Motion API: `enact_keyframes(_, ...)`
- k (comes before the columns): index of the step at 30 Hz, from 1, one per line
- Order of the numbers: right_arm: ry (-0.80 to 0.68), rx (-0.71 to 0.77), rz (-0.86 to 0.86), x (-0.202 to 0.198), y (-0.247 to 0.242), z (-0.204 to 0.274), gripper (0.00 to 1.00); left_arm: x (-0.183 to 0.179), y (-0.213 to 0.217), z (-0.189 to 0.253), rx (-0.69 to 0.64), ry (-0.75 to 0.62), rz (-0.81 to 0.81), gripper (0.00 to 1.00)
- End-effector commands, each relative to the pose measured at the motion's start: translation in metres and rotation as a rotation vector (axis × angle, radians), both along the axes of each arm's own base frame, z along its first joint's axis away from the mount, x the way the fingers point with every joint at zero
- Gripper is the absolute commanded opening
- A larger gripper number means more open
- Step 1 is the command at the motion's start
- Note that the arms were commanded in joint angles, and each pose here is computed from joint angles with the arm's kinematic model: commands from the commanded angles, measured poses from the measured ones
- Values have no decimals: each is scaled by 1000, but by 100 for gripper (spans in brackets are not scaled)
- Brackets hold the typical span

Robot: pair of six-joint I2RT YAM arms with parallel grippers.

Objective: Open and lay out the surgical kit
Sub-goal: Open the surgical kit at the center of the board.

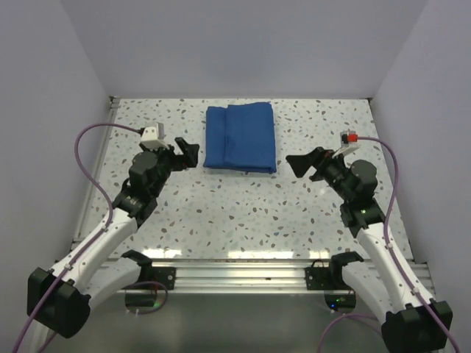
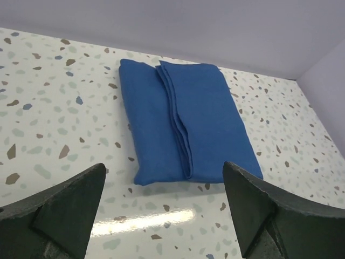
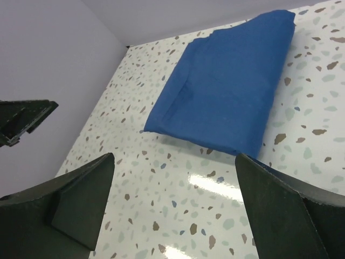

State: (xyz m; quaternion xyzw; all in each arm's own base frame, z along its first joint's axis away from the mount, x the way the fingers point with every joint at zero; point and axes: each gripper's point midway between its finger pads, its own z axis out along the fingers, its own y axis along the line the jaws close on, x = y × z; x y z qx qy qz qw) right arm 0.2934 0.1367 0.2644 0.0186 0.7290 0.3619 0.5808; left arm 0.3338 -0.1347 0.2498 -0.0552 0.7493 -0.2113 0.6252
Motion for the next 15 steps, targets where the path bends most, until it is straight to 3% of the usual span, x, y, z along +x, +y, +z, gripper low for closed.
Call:
enact_keyframes(1,20,-25,-62,7,-9,-4,99,7,14,-11,94,19,69,94)
enact_keyframes(5,-24,-42,32,2,4,-7,99,14,5,-26,142,92,55,93)
enact_keyframes(8,27,-103,-42,15,-4,-14,97,22,-4,-35,196,125,61,92)
enact_keyframes(10,181,-271,-96,22,-11,-55,94,25,-8,-39,247,170,88,90)
enact_keyframes(11,145,-348,-49,18,18,-37,94,26,-13,-51,298,201,123,90)
enact_keyframes(12,183,-548,-196,24,-2,-52,95,25,-18,-56,328,223,132,90)
enact_keyframes(13,215,-656,-189,27,12,-67,97,31,-27,-56,353,232,141,90)
enact_keyframes(15,229,-699,-123,27,47,-60,98,32,-50,-47,378,223,121,90)
